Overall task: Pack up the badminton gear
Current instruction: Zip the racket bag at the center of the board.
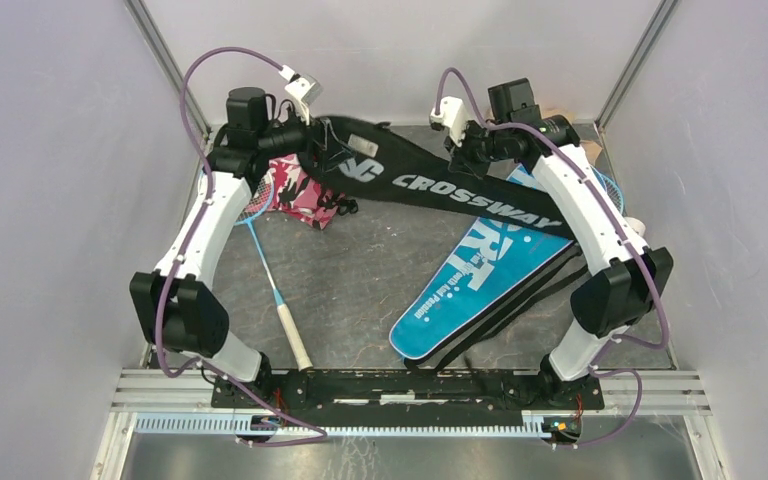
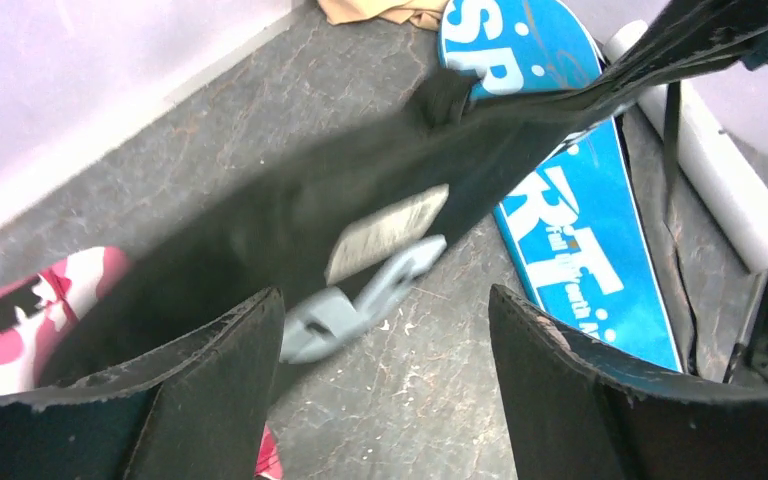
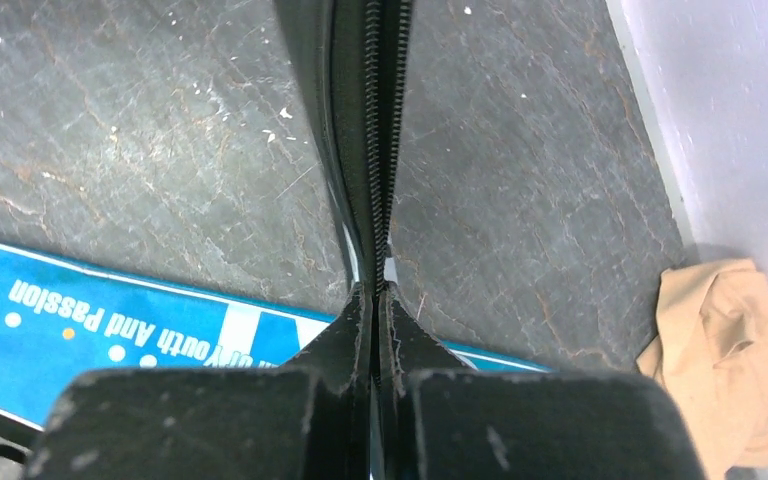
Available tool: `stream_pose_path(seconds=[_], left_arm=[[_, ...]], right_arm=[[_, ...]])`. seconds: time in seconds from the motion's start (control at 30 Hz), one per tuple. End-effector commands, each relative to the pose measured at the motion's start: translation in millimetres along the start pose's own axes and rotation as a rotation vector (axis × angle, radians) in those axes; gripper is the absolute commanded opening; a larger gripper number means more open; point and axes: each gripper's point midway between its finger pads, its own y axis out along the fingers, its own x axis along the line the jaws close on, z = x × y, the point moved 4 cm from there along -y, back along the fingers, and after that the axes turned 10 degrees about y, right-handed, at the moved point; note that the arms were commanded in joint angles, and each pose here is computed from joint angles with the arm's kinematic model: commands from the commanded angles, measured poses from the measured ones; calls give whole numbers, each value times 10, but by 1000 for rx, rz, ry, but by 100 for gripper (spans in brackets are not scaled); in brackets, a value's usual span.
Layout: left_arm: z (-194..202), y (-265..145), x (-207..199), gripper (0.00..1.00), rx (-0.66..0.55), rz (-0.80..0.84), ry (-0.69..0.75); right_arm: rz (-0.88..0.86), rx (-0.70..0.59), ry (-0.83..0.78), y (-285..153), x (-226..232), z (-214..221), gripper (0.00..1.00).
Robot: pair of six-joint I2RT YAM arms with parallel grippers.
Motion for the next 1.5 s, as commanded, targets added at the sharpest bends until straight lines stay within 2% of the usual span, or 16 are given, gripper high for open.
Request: stream_pose_path(seconds=[0.0,0.17,0.37,0.57,0.87,0.97,1.1,1.27,1.47], left_arm=[[-407,-367,-255,82,-58,67,333],[-383,-514,-422,84,-2,160,460],[-38,-457,-518,97,78,260,527],[430,-219,-674,100,202,380,500],[782,116,-1034,100,318,504,447],[908,149,-1190,92,360,551,464],[968,107,-1149,77,414,516,477],[1004,7,-1136,74,433,494,489],[1035,-136,-1055,62,455,467,470]], right_arm=[[-2,-55,-164,-149,169,-181,0],[-20,-23,-180,22,308,-16,0],[-24,-43,-173,111,511,182,0],[34,-96,-186,110,683,371,0],[23,-114,-185,46,955,639,0],[21,-113,-177,17,987,683,0],[42,-91,-178,-8,986,761,0],[42,-77,-181,-42,1025,849,0],[41,-50,-185,-78,1066,968,0]])
